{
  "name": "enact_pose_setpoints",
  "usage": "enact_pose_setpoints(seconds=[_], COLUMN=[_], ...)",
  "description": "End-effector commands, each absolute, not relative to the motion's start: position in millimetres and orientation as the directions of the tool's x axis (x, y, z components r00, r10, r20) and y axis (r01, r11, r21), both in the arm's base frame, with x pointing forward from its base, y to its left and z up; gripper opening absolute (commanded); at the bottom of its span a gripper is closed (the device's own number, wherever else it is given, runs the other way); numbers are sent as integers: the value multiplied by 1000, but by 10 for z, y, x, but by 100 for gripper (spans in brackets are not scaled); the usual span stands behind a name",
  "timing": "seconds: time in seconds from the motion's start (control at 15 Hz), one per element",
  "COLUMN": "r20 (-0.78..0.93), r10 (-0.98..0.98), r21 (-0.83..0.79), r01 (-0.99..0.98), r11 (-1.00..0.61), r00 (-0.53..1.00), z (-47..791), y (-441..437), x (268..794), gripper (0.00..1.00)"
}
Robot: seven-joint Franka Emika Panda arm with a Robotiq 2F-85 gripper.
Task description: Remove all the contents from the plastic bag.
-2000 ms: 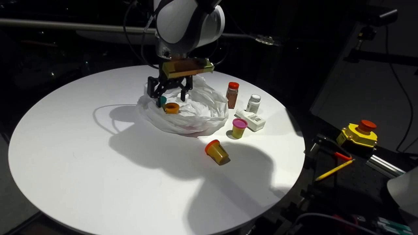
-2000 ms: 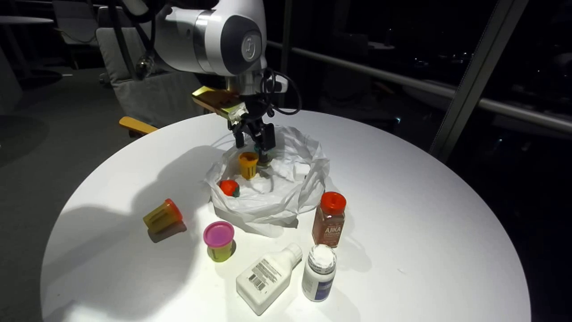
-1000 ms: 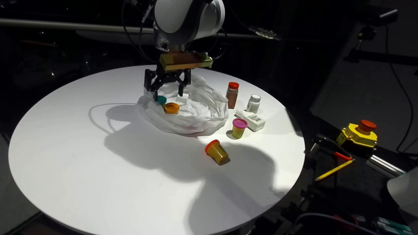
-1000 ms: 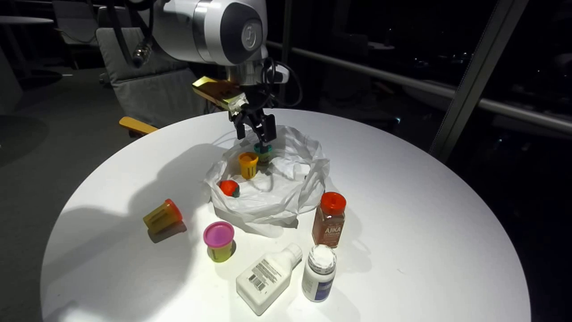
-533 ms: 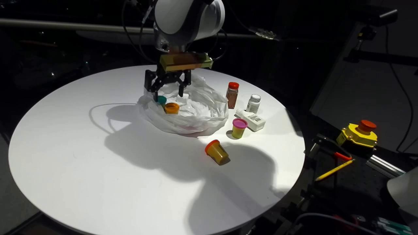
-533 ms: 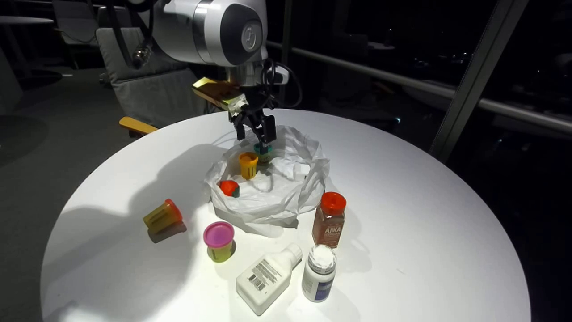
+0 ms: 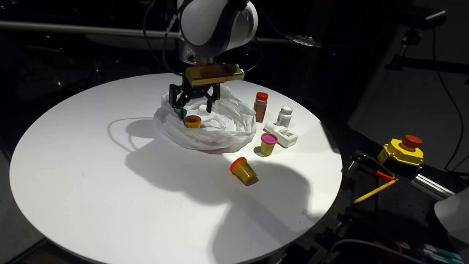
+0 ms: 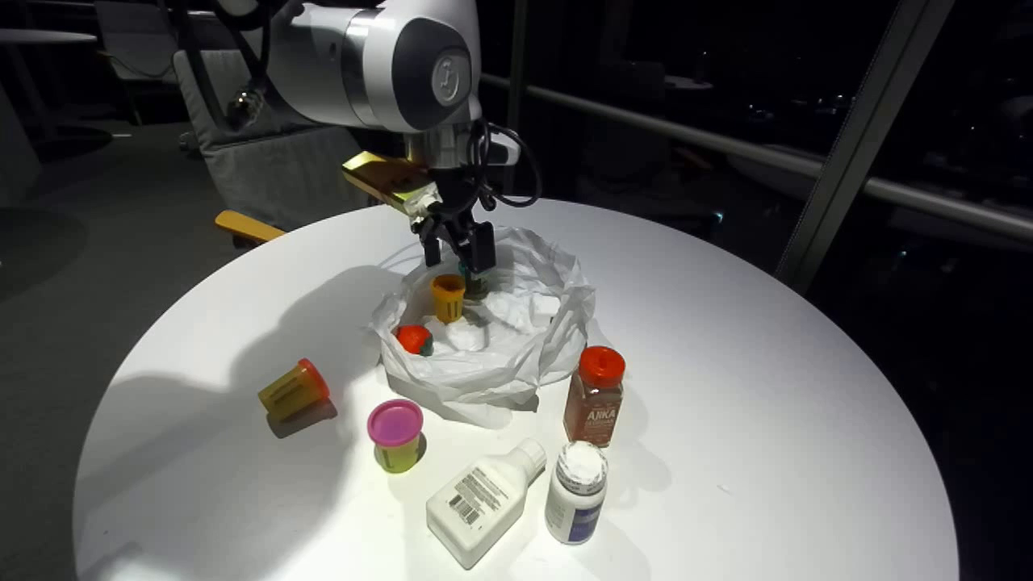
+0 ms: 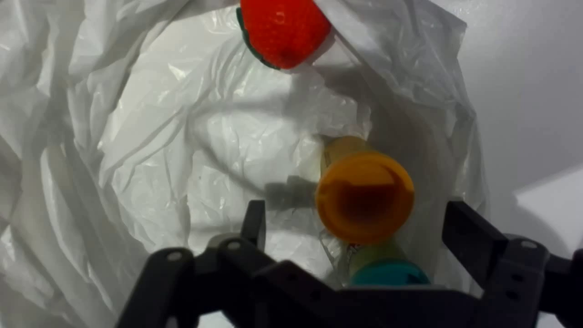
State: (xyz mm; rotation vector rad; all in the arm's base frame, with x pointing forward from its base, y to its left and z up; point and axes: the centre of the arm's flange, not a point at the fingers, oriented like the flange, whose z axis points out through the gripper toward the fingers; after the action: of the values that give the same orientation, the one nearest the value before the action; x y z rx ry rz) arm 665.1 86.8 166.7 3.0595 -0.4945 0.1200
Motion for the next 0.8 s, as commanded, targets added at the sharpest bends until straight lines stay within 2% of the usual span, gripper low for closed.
enact_pose_setpoints(seconds=[0.0,0.73], r20=[102,169], r10=[-346,-404], r21=[37,69], r01=[-351,-420], r11=[-936,-905], r00=[933,899], z=[1712,1574], y=[884,974], x=[6470,6646], gripper=[100,100])
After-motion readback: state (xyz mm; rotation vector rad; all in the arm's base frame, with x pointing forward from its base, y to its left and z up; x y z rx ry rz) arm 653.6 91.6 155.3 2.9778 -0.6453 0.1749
